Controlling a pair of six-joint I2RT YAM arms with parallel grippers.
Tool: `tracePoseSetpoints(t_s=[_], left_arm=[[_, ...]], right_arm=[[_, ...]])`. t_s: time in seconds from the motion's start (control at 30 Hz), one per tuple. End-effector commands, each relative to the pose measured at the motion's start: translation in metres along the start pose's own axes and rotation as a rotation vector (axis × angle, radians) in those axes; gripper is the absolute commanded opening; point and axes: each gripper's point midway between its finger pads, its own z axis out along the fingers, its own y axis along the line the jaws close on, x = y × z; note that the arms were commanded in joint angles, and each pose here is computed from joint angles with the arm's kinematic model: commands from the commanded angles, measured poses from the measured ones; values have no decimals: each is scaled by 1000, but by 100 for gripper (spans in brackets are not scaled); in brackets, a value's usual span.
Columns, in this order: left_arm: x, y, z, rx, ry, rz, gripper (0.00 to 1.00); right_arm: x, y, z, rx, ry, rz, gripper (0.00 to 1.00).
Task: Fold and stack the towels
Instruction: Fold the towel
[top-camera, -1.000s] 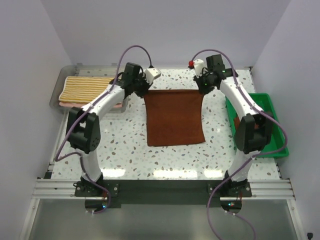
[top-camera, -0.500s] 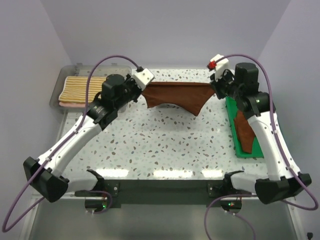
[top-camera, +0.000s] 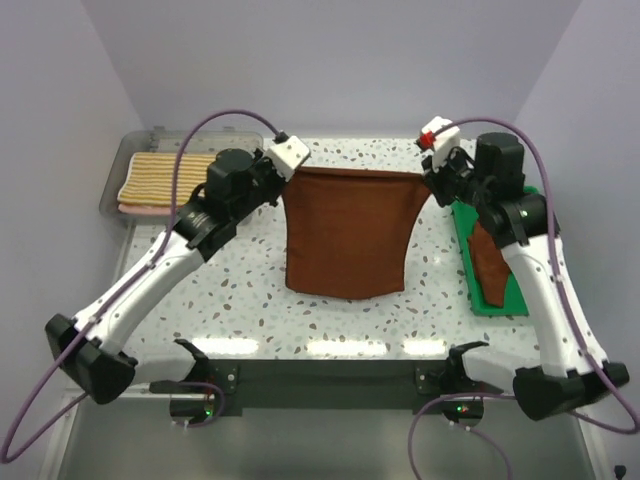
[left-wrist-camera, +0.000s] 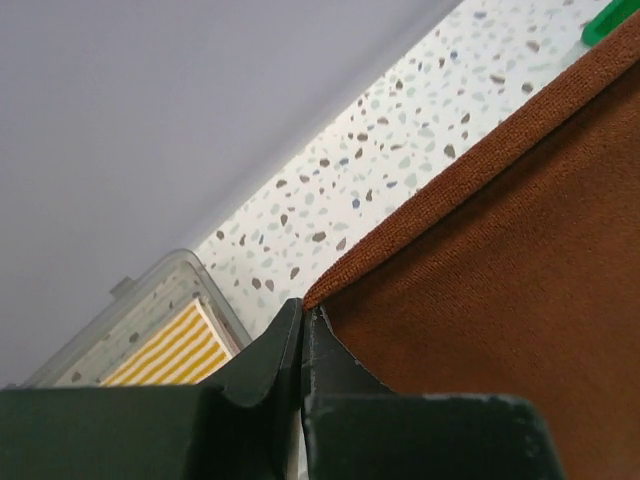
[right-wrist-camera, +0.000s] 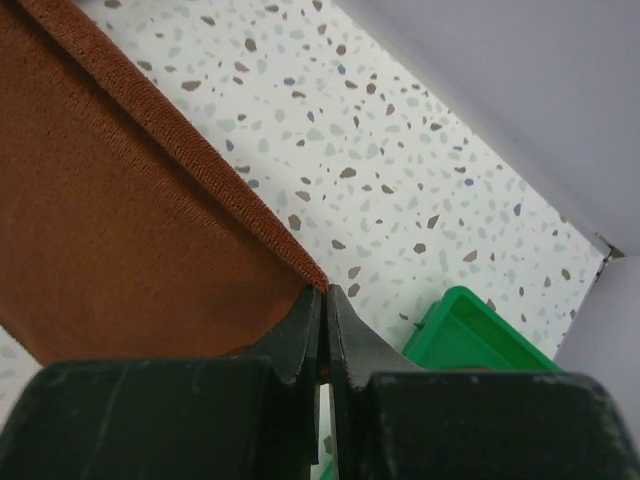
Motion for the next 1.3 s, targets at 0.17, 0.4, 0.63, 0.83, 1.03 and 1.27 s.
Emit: tracePoseSetpoints(t_s=[0.17, 0.4, 0.63, 0.83, 1.03, 1.27], left_arm=[[111, 31, 101, -90, 311, -9, 0], [157, 40, 172, -45, 381, -2, 0], [181, 24, 160, -19, 417, -33, 0], [196, -2, 122, 25, 495, -138, 0], [207, -33, 80, 32, 565, -222, 0], [240, -65, 38, 44, 670, -300, 0]], right_arm=[[64, -30, 108, 13, 267, 19, 0], [90, -45, 170, 28, 339, 4, 0], [119, -34, 167, 17, 404, 33, 0], [141, -7, 145, 29, 458, 165, 0], [174, 29, 116, 39, 548, 281, 0], [202, 70, 102, 17, 607, 324, 0]])
